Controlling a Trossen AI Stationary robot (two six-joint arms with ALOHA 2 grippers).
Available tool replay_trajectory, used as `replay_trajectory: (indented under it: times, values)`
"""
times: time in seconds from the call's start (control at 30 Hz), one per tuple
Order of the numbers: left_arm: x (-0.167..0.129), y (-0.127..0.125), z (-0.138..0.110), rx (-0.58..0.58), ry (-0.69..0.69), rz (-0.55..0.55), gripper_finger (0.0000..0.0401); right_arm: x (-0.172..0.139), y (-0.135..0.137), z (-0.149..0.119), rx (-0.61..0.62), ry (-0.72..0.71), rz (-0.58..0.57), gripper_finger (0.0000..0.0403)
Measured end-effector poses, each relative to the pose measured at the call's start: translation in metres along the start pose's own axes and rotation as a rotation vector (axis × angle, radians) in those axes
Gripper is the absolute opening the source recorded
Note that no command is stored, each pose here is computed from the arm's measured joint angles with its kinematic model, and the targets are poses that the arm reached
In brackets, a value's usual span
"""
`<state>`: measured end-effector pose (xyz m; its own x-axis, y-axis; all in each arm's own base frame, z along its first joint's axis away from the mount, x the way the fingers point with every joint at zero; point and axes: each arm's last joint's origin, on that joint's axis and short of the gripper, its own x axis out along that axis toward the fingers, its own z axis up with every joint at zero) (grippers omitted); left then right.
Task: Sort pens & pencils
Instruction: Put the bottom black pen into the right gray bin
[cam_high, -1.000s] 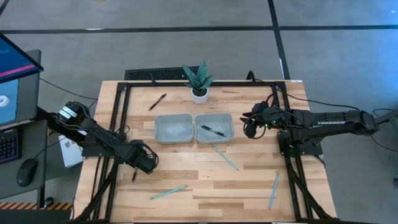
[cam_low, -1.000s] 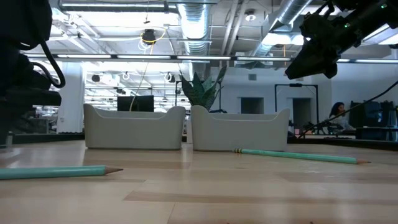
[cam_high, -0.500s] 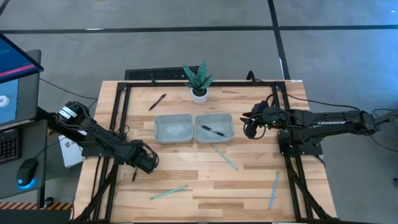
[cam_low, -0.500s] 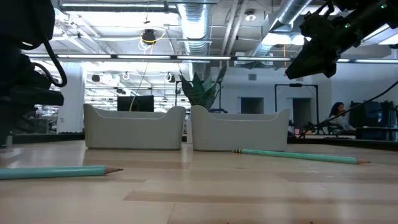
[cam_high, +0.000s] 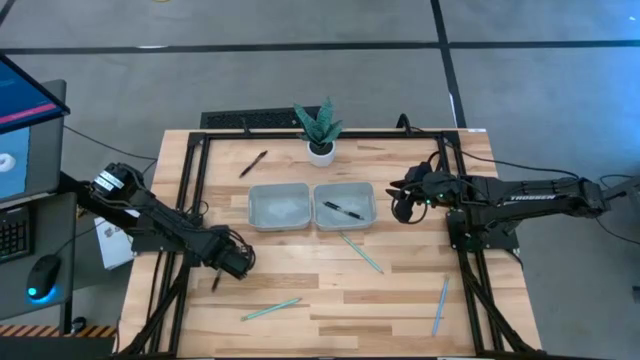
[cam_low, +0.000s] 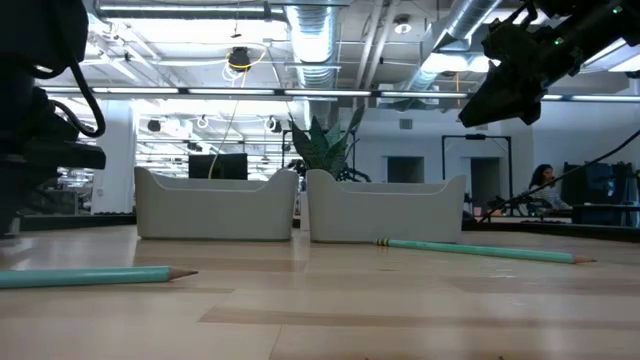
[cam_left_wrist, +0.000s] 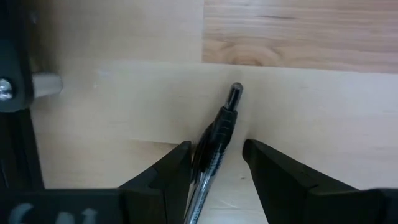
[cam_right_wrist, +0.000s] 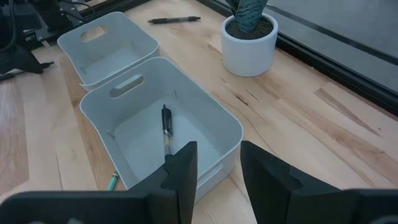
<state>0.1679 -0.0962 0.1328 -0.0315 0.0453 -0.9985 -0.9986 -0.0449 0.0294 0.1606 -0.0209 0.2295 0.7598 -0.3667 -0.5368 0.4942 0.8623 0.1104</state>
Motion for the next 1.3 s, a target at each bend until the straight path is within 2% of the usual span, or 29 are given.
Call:
replay_trajectory:
  times: [0.3,0.63,0.77,1.07,1.2,1.3]
  values:
    - [-0.0001,-0.0036,-0.0018,0.04,0.008,-0.044,0.0155,-0.0001,0.0,0.0001,0.0,-0.001,0.0,0.0143]
    - [-0.0003,-0.0033,-0.0016,0.05,0.005,-0.039,0.0154,0.0,-0.0001,0.0001,0.0,-0.001,0.0,0.0143]
    - [-0.0004,-0.0036,-0.0018,0.05,0.006,-0.042,0.013,0.0,0.0,0.0,0.0,0.0,0.0,0.0143]
    - [-0.0009,-0.0046,-0.0024,0.049,0.012,-0.052,0.0037,0.0,0.0,0.0,0.0,0.0,0.0,0.0143]
    - [-0.0008,-0.0046,-0.0023,0.042,0.011,-0.051,0.003,0.0,0.0,0.0,0.0,0.0,0.0,0.0143]
    - [-0.0006,-0.0048,-0.0022,0.029,0.005,-0.058,0.0041,0.0,0.0,0.0001,0.0,-0.001,0.0,0.0143]
